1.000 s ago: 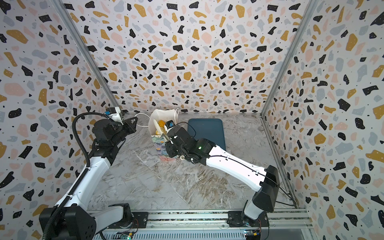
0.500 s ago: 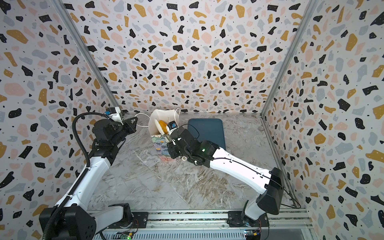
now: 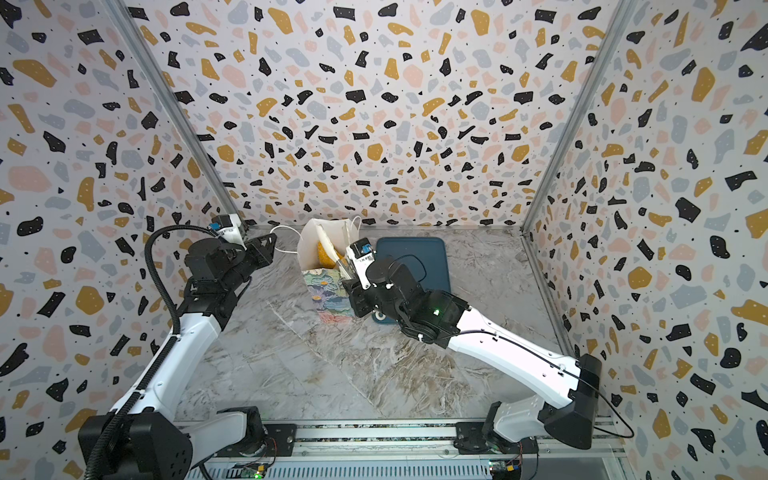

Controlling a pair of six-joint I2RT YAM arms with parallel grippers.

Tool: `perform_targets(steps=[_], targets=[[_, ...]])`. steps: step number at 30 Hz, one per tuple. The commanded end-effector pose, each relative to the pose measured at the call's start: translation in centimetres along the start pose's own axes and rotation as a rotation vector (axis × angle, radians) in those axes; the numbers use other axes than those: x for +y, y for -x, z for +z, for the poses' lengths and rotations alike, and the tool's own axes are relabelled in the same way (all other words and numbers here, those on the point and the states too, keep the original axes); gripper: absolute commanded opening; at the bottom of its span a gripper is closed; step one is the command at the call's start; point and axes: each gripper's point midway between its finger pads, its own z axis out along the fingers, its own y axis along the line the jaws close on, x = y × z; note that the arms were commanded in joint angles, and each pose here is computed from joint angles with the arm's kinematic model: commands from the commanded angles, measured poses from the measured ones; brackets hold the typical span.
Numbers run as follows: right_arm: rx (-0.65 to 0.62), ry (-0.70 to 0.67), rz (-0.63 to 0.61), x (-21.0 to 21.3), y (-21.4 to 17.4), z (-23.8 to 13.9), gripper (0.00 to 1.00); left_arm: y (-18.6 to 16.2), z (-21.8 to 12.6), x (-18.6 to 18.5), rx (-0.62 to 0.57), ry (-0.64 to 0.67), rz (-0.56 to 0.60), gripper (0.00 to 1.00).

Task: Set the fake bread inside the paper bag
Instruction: 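Open the tongs and withdraw them while the left gripper releases the bag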

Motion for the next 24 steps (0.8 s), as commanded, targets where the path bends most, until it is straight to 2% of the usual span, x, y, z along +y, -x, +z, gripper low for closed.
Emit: perform_targets(steps=[1, 4, 5, 6, 14, 16, 24], targets=[[-0.114, -0.030, -0.002, -1.1, 3.0, -2.5, 0.38, 1.7, -0.7, -1.0, -0.054, -0.010, 0.025, 0.31], [-0.134, -0.062, -0.003, -2.4, 2.8, -3.3, 0.38, 2.0, -1.0, 0.0, -0.073, 0.053, 0.024, 0.46], [-0.141, -0.076, 0.000, -3.1, 2.8, -3.6, 0.38, 2.2, -1.2, 0.0, -0.082, 0.061, 0.024, 0.57], [-0.147, -0.084, 0.003, -3.5, 2.8, -3.9, 0.39, 2.4, -1.3, 0.1, -0.091, 0.067, 0.024, 0.62], [-0.177, -0.152, 0.020, -7.7, 2.3, -5.9, 0.40, 4.7, -2.7, -1.7, -0.154, 0.034, -0.004, 0.95], [-0.183, -0.179, 0.023, -8.8, 2.0, -6.3, 0.43, 4.9, -3.1, -1.8, -0.161, 0.035, -0.026, 1.00], [-0.154, -0.273, 0.034, -13.8, -0.6, -6.6, 0.44, 4.2, -6.0, -0.9, -0.193, 0.112, -0.037, 0.99]])
